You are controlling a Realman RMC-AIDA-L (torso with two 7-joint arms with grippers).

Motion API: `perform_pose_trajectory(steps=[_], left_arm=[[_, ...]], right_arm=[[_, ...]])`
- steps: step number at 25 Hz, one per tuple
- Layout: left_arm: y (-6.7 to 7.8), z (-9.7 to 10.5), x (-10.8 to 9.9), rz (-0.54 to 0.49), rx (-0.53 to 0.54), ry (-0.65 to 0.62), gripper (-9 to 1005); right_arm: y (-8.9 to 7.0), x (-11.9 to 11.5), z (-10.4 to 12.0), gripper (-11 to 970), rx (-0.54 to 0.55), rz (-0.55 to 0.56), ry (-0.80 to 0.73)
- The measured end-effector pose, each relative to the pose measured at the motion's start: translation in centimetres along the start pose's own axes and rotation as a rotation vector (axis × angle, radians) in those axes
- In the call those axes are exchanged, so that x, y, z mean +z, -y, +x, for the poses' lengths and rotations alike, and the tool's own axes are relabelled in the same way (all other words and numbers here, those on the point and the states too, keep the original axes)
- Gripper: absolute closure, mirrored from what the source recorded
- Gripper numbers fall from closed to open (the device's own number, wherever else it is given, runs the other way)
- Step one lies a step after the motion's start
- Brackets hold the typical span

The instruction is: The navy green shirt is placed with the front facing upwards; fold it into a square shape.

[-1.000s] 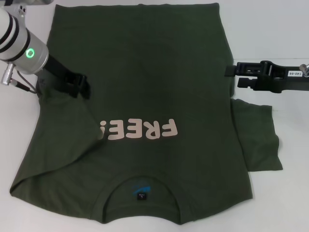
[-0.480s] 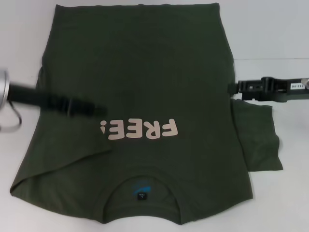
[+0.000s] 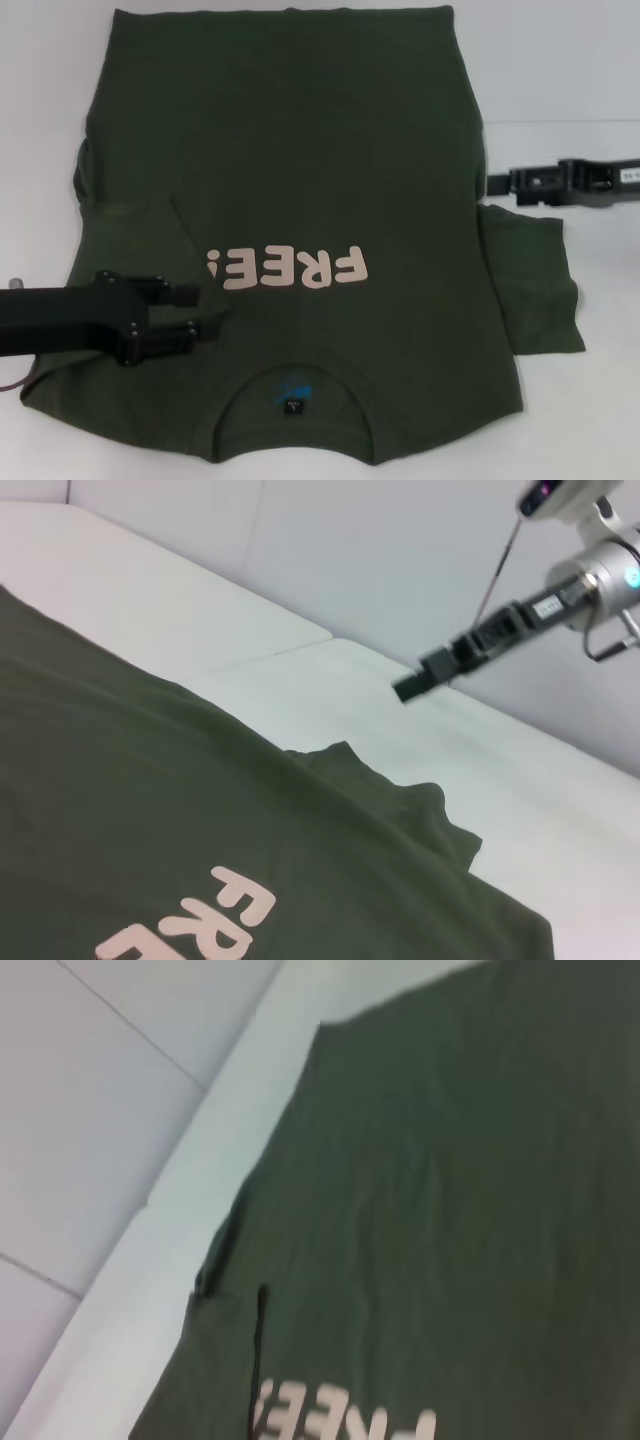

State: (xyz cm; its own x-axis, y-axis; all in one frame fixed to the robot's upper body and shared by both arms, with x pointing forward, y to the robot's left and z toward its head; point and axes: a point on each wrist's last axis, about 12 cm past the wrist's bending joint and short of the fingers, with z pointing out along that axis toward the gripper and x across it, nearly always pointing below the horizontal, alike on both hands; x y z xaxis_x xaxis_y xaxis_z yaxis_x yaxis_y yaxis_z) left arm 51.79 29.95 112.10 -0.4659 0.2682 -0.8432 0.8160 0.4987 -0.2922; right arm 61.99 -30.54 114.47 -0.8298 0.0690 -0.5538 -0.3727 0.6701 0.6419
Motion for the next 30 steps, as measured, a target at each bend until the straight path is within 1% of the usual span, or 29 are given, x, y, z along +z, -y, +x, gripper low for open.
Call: perform_pose_trajectory(steps=[2, 5, 10, 14, 18, 26, 30], left_arm=[[-0.1, 0.1, 0.0, -0.005, -0.033, 0.006, 434], [-0.3, 0.0, 0.0, -0.015, -0.083, 0.015, 437], [-0.7, -0.1, 0.2, -0.033, -0.11, 0.033, 439], [-0.7, 0.0, 0.4, -0.037, -0.119, 0.037, 439], [-0.8, -0.1, 0.5, -0.039, -0.122, 0.04, 440], [-0.8, -0.2, 0.6, -0.04, -0.125, 0.046, 441], [-0.9, -0.2, 0.7, -0.045, -0.125, 0.052, 441]], right_arm=[[0.0, -0.7, 0.4, 164, 0.025, -0.006, -0.039], [0.3, -2.3, 1.3, 164, 0.075, 0.002, -0.093], [2.4, -5.4, 2.9, 165, 0.203, 0.115, -0.131], [3.5, -6.5, 4.0, 165, 0.251, 0.166, -0.126], [4.0, -6.2, 4.7, 165, 0.256, 0.183, -0.11], [4.5, -4.6, 4.9, 166, 0.238, 0.223, -0.062], [4.6, -3.8, 5.1, 167, 0.25, 0.223, -0.059]])
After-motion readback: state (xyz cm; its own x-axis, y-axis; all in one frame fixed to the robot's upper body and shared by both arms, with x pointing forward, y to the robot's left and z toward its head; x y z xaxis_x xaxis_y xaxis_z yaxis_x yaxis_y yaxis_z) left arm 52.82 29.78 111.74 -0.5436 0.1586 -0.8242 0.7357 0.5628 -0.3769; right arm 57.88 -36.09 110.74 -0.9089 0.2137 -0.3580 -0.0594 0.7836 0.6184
